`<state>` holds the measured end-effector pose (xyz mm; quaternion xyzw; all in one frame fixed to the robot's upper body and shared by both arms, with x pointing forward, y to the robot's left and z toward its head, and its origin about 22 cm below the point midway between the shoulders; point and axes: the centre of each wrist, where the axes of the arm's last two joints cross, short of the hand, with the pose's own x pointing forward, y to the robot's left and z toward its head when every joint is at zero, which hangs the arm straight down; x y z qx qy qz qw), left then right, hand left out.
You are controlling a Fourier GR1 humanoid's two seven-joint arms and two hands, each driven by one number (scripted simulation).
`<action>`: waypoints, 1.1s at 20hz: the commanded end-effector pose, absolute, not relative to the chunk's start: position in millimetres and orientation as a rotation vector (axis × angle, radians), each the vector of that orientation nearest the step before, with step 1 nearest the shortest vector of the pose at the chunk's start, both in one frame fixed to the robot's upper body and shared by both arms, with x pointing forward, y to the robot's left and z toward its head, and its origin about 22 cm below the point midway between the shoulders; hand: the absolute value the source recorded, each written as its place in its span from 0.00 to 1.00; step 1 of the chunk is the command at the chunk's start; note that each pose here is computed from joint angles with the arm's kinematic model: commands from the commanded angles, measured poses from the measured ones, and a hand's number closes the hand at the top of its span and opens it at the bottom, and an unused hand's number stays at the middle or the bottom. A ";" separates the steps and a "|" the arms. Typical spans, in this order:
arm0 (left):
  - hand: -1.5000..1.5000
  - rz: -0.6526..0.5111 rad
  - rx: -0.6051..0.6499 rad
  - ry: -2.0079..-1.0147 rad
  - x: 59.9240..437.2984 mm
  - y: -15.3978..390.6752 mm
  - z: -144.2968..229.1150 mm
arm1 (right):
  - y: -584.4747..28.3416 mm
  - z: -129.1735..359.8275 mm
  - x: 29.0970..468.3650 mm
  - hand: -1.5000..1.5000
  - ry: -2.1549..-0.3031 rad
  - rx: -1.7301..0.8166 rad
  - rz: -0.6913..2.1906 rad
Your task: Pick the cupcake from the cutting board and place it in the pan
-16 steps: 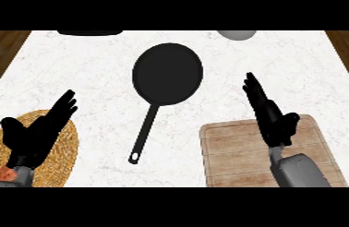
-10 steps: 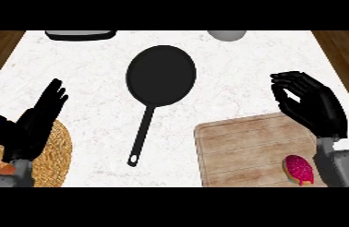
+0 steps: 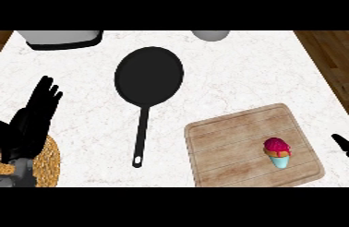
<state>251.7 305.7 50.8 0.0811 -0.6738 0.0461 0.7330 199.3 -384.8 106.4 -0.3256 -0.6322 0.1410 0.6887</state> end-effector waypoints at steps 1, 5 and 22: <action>0.50 0.108 0.187 -1.507 256.5 291.0 49.2 | -393.8 145.5 166.1 0.00 -1.334 -0.826 0.488; 0.50 0.087 0.148 -1.488 255.6 310.8 52.7 | -390.1 182.8 156.9 0.00 -1.305 -0.838 0.622; 0.50 0.018 0.065 -1.515 278.8 267.9 66.1 | -352.7 200.5 188.8 0.00 -0.617 -0.683 1.042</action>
